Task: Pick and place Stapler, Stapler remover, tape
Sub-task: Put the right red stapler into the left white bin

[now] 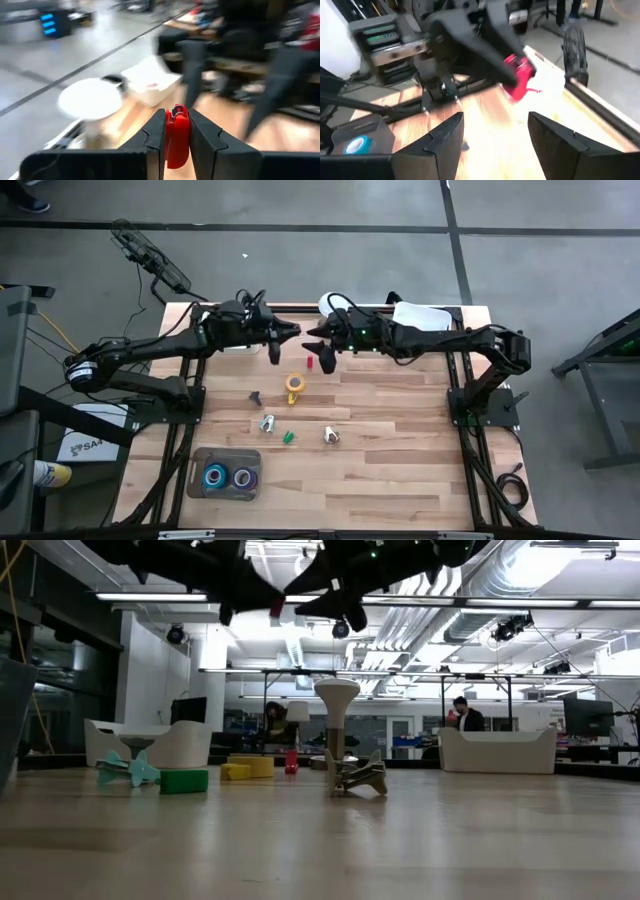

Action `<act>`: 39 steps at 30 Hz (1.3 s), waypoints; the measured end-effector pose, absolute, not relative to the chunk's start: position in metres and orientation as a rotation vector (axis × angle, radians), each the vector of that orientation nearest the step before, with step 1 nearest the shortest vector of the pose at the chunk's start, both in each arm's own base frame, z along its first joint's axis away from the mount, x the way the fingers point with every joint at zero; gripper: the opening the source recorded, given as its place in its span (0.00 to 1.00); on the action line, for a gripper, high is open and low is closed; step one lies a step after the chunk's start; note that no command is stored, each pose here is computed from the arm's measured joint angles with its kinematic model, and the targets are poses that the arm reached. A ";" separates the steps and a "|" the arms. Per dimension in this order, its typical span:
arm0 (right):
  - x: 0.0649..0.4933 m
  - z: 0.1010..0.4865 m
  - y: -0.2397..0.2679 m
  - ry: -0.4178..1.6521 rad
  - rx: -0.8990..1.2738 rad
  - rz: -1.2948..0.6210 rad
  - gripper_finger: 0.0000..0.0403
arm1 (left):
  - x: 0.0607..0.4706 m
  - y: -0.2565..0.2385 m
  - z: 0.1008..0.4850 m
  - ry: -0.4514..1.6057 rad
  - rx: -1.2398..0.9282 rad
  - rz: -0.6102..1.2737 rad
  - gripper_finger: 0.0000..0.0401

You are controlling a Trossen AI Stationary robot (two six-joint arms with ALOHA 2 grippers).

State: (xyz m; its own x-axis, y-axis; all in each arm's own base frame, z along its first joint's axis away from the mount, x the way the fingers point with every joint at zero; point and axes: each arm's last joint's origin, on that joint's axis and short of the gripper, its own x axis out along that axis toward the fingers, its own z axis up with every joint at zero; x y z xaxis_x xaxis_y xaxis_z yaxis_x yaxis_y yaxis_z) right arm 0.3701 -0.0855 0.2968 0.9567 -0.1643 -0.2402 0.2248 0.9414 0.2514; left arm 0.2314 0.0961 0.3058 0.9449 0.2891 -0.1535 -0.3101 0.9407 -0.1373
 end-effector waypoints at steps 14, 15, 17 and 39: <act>0.367 0.287 -0.085 0.321 0.328 -0.220 0.53 | 0.187 0.136 0.263 0.493 -0.433 0.974 0.13; 0.367 0.287 -0.085 0.321 0.328 -0.221 0.53 | 0.183 0.139 0.261 0.518 -0.455 1.002 0.13; 0.367 0.287 -0.085 0.320 0.327 -0.225 0.53 | 0.174 0.144 0.256 0.573 -0.491 1.052 0.13; 0.365 0.283 -0.087 0.348 0.353 -0.308 0.53 | 0.135 0.198 0.192 0.904 -0.738 1.319 0.17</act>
